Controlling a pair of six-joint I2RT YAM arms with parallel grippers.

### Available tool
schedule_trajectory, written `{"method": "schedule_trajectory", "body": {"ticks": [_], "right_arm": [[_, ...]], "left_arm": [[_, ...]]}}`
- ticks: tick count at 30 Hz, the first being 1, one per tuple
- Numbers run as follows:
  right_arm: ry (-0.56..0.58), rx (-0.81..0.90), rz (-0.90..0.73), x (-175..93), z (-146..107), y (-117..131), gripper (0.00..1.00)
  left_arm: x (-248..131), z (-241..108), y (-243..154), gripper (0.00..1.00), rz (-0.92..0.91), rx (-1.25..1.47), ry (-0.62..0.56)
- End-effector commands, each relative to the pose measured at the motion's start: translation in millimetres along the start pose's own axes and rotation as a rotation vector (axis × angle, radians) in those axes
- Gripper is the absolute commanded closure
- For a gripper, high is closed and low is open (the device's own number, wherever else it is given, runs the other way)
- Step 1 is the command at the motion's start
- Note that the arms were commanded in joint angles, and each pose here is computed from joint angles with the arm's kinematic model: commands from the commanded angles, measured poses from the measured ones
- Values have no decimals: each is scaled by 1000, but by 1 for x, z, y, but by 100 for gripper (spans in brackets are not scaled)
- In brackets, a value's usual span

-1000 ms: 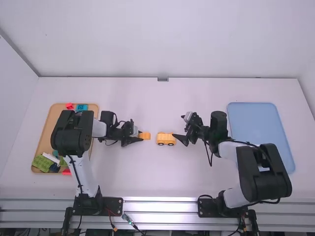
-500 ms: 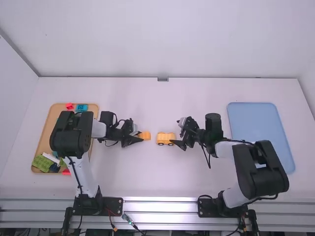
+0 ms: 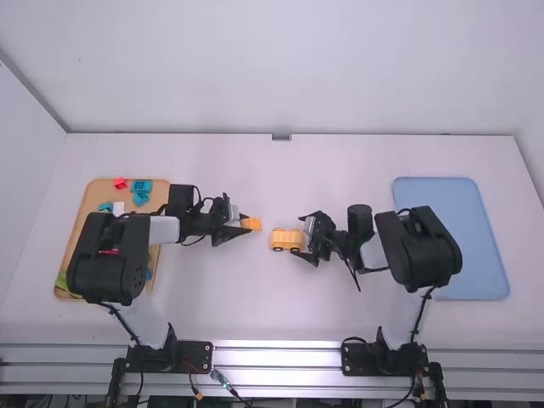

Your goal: Assemble lego blocks to make yellow taxi

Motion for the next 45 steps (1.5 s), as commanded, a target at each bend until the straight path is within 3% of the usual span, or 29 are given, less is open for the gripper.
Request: {"method": "schedule_trajectory", "body": {"ticks": [1, 8, 34, 45], "right_arm": [[-32, -13, 35, 8, -7, 2, 1], [-153, 10, 102, 21, -18, -14, 1], [-159, 43, 165, 26, -24, -15, 1], [-163, 43, 167, 26, -24, -15, 1]], "left_arm": [[9, 3, -9, 65, -57, -20, -16], [24, 7, -20, 69, -105, 28, 2], [26, 1, -13, 74, 4, 6, 98], [27, 3, -15, 76, -24, 7, 73]]}}
Point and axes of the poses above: each hand's point on the last joint's axis, 136 mm out from that joint toward the fingers, its own x axis out along the fingers, its own y axis along the line the jaws close on, z = x × y, the point moved 10 cm from there along -x, back along the fingers, and after that the axes turned 15 degrees about -x, right-handed, at the moved point
